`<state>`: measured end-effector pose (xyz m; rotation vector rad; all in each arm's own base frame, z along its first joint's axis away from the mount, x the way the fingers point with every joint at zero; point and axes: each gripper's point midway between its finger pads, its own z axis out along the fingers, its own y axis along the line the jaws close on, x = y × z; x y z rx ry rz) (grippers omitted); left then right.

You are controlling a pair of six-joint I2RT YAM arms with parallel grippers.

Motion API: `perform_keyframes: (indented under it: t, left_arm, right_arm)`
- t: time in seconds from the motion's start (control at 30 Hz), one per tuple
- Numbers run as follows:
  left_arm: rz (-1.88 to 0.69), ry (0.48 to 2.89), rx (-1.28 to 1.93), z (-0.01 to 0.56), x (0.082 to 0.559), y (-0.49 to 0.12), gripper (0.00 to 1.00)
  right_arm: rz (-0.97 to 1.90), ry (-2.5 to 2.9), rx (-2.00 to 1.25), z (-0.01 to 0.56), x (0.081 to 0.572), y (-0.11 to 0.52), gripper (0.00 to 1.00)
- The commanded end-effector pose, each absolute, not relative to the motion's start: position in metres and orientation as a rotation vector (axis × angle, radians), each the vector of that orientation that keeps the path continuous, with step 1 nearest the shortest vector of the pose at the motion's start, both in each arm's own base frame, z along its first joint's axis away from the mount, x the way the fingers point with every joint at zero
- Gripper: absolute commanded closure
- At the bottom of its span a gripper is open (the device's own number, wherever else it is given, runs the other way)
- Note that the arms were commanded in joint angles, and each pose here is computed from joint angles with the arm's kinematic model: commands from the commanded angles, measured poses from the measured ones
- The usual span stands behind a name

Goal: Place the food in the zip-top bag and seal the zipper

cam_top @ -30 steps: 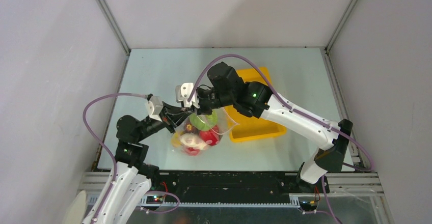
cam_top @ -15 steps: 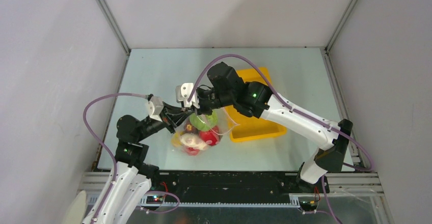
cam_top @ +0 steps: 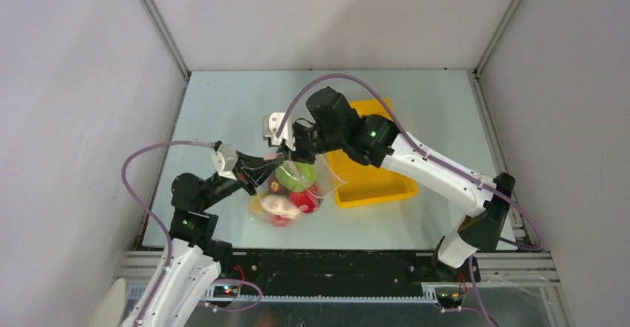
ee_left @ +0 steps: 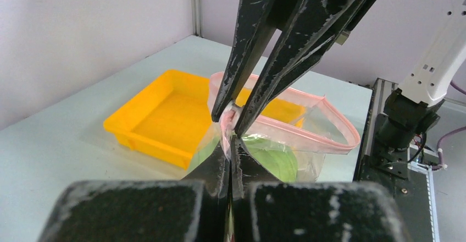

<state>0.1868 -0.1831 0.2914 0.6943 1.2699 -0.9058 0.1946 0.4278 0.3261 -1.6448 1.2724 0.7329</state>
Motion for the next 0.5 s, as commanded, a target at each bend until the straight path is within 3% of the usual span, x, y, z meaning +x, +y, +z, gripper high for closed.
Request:
perform_keyframes:
  t: [0.0,0.47]
  left_arm:
    - [-0.866,1.138,0.679,0.323,0.184,-0.180,1.00]
    - [-0.753,1.157,0.433,0.329,0.211,-0.152,1.00]
  right_arm:
    - [0.711,1.387,-1.598,0.319,0.210,0.404,1.00]
    - [0.706,1.573,-1.551,0.299,0.211,0.372,1.00]
